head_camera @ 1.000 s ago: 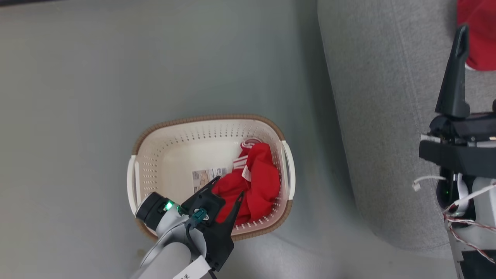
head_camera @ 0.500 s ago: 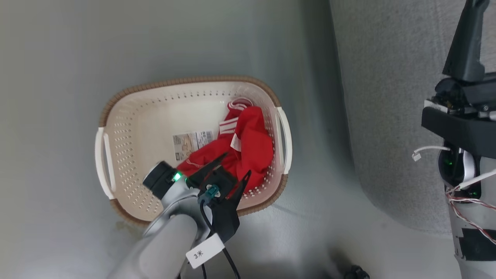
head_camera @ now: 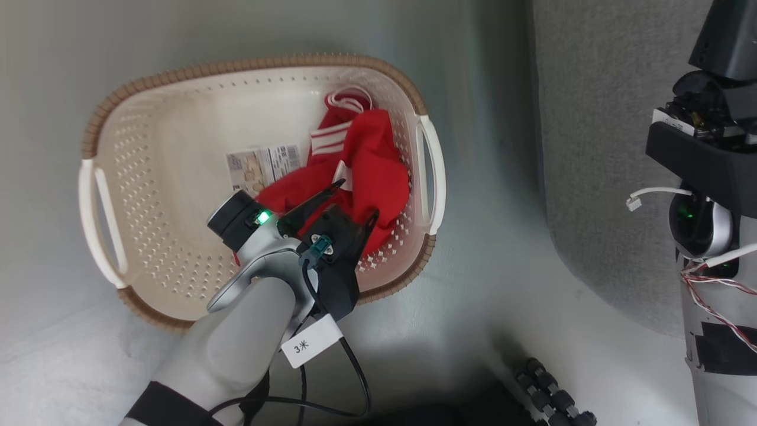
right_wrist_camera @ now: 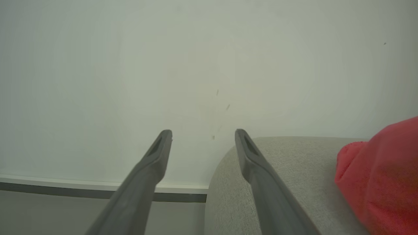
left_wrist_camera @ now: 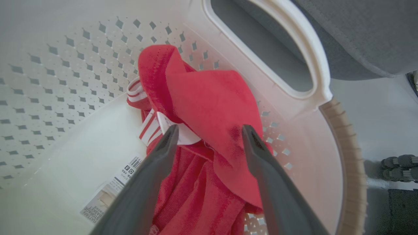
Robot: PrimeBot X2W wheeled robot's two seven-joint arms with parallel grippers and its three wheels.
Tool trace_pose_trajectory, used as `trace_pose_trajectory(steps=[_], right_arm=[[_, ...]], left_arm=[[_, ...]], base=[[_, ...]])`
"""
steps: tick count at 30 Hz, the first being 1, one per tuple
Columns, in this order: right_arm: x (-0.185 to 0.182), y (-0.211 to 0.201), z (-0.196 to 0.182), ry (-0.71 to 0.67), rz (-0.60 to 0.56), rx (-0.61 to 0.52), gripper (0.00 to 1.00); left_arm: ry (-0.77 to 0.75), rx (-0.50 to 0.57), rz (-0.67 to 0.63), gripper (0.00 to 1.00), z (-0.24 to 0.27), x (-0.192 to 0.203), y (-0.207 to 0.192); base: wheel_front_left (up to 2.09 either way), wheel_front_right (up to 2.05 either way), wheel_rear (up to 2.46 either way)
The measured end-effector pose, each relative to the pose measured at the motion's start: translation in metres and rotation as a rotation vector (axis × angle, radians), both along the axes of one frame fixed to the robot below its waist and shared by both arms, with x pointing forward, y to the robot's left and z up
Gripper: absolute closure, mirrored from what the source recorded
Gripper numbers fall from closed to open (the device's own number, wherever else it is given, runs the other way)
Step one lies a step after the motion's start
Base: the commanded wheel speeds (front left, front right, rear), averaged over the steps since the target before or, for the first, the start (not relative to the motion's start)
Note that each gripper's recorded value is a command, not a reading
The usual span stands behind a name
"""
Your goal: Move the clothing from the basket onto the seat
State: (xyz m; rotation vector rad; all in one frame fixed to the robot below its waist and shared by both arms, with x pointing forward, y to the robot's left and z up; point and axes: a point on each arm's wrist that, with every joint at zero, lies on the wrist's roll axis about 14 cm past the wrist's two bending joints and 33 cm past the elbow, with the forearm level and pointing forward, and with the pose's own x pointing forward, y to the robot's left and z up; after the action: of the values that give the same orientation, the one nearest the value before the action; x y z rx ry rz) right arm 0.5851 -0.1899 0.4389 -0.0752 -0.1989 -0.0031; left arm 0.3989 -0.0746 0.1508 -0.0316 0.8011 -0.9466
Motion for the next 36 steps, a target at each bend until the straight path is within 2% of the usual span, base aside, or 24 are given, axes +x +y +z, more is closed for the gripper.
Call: trace_pose_trajectory(steps=[7,8,9,10,11,12,13,25,36], right_arm=[[0.003,0.000,-0.029,0.051,-0.002,-0.006,0.00],[0.003,0.000,-0.031,0.057,-0.001,-0.010,0.00],[0.003,0.001,-0.033,0.063,0.002,-0.010,0.00],[0.003,0.002,-0.035,0.067,0.004,-0.010,0.00],[0.003,0.003,-0.035,0.069,0.005,-0.012,0.00],[0.003,0.002,-0.035,0.068,0.004,-0.015,0.00],[0.003,0.002,-0.034,0.067,0.005,-0.017,0.00],[0.001,0.003,-0.040,0.113,0.009,-0.026,0.00],[-0.009,0.011,-0.030,0.147,0.028,-0.006,0.00]], left_arm=[[0.047,0.015,-0.013,0.00,-0.026,-0.010,0.001],[0.047,0.015,-0.013,0.11,-0.028,-0.009,0.001],[0.048,0.019,-0.015,0.41,-0.030,-0.009,0.002],[0.053,0.026,-0.018,0.53,-0.032,-0.010,0.003],[0.060,0.035,-0.023,0.59,-0.035,-0.013,0.005],[0.065,0.040,-0.028,0.77,-0.037,-0.015,0.006],[0.069,0.043,-0.031,1.00,-0.038,-0.016,0.006],[0.014,0.018,0.038,1.00,-0.018,0.011,0.011],[-0.102,-0.005,0.178,1.00,0.035,0.061,0.032]], base=[[0.00,0.00,0.00],[0.00,0.00,0.00],[0.00,0.00,0.00],[0.00,0.00,0.00],[0.00,0.00,0.00],[0.00,0.00,0.00],[0.00,0.00,0.00],[0.00,0.00,0.00],[0.00,0.00,0.00]])
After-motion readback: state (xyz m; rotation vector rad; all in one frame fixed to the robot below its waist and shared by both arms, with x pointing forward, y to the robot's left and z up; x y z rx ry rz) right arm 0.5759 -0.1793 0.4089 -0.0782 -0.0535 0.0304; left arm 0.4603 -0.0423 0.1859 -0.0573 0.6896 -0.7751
